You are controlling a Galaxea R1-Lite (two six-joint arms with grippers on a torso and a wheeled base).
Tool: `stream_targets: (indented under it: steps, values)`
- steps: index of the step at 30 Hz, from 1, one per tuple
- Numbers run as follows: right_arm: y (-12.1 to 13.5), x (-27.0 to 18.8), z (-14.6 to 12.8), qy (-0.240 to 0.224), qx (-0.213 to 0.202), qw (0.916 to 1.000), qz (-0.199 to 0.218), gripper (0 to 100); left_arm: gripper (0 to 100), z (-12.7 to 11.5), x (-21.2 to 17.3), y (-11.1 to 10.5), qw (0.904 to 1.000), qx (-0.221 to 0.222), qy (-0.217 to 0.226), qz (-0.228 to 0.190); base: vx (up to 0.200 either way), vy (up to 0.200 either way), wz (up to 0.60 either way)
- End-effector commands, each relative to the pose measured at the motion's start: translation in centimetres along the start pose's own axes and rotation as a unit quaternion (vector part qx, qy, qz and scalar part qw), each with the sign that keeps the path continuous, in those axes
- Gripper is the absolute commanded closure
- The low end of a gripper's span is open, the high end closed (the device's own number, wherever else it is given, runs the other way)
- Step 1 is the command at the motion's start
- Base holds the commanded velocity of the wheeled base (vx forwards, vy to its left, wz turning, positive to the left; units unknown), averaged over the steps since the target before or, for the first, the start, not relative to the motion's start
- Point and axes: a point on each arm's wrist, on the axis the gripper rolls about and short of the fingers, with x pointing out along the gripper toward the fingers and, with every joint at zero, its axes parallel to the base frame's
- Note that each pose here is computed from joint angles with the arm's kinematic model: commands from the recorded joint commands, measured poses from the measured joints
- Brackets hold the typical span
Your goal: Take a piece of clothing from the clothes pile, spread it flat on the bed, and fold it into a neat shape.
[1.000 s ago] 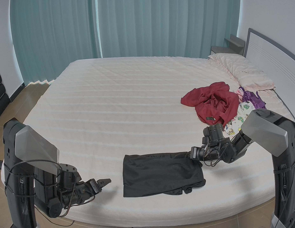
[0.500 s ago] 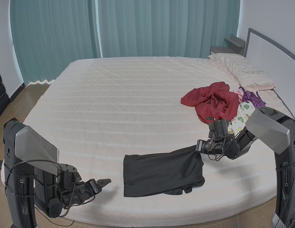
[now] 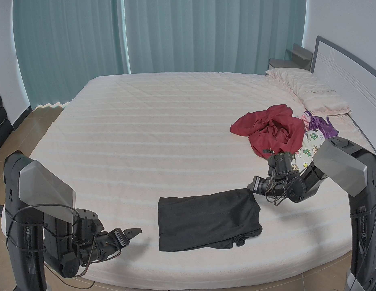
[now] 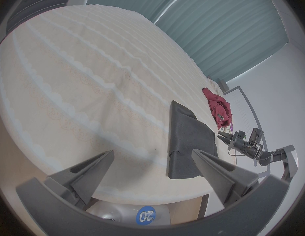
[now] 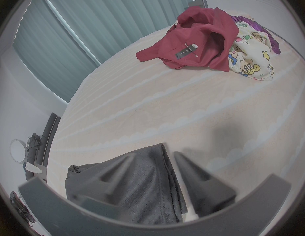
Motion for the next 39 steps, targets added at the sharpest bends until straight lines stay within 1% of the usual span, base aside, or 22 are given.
stream_targets:
  steps: [1, 4, 7, 10, 11, 14, 19, 23, 30, 39]
  values:
    - [0.0, -0.2, 0.1, -0.002, 0.002, 1.0, 0.001, 0, 0, 0.1, 0.0, -0.1, 1.0, 0.001, -0.005, -0.006, 0.0, 0.0, 0.0]
    - [-0.1, -1.4, 0.3, -0.003, 0.003, 1.0, -0.004, 0, 0, 0.1, 0.0, -0.2, 1.0, 0.002, -0.006, -0.007, 0.0, 0.0, 0.0]
    - [-0.4, -3.2, -0.9, 0.018, -0.004, 0.9998, -0.009, 0, 0, 0.0, 0.1, -0.3, 0.9999, 0.003, -0.004, -0.009, 0.0, 0.0, 0.0]
    - [-0.2, -3.8, -1.9, 0.023, -0.008, 0.9997, -0.007, 0, 0, 0.0, 0.1, -0.4, 0.9999, 0.004, -0.004, -0.01, 0.0, 0.0, 0.0]
    - [0.0, -4.5, -3.1, 0.029, -0.015, 0.9994, -0.005, 0, 0, -0.1, 0.1, -0.4, 0.9999, 0.005, -0.002, -0.011, 0.0, 0.0, 0.0]
    - [0.7, -5.9, -4.8, 0.043, -0.023, 0.9988, 0.006, 0, 0, -0.3, 0.2, -0.5, 0.9999, 0.008, 0.0, -0.012, 0.0, 0.0, 0.0]
    - [1.2, -7.2, -8.0, 0.072, -0.039, 0.9966, 0.01, 0, 0, -0.4, 0.3, -0.5, 0.9999, 0.009, -0.006, -0.004, 0.0, -0.2, 0.0]
    - [1.0, -7.7, -8.9, 0.071, -0.041, 0.9965, 0.017, 0, 0, -0.5, 0.4, -0.5, 0.9999, 0.011, -0.009, 0.002, 0.0, -0.2, 0.0]
    - [0.5, -8.0, -9.5, 0.079, -0.045, 0.9958, 0.011, 0, 0, -0.6, 0.6, -0.5, 0.9998, 0.014, -0.014, 0.009, 0.0, 0.0, 0.0]
    - [0.2, -8.7, -11.4, 0.113, -0.058, 0.9919, 0.012, 0, 0, -0.6, 0.7, -0.5, 0.9998, 0.013, -0.016, 0.009, 0.0, 0.0, 0.0]
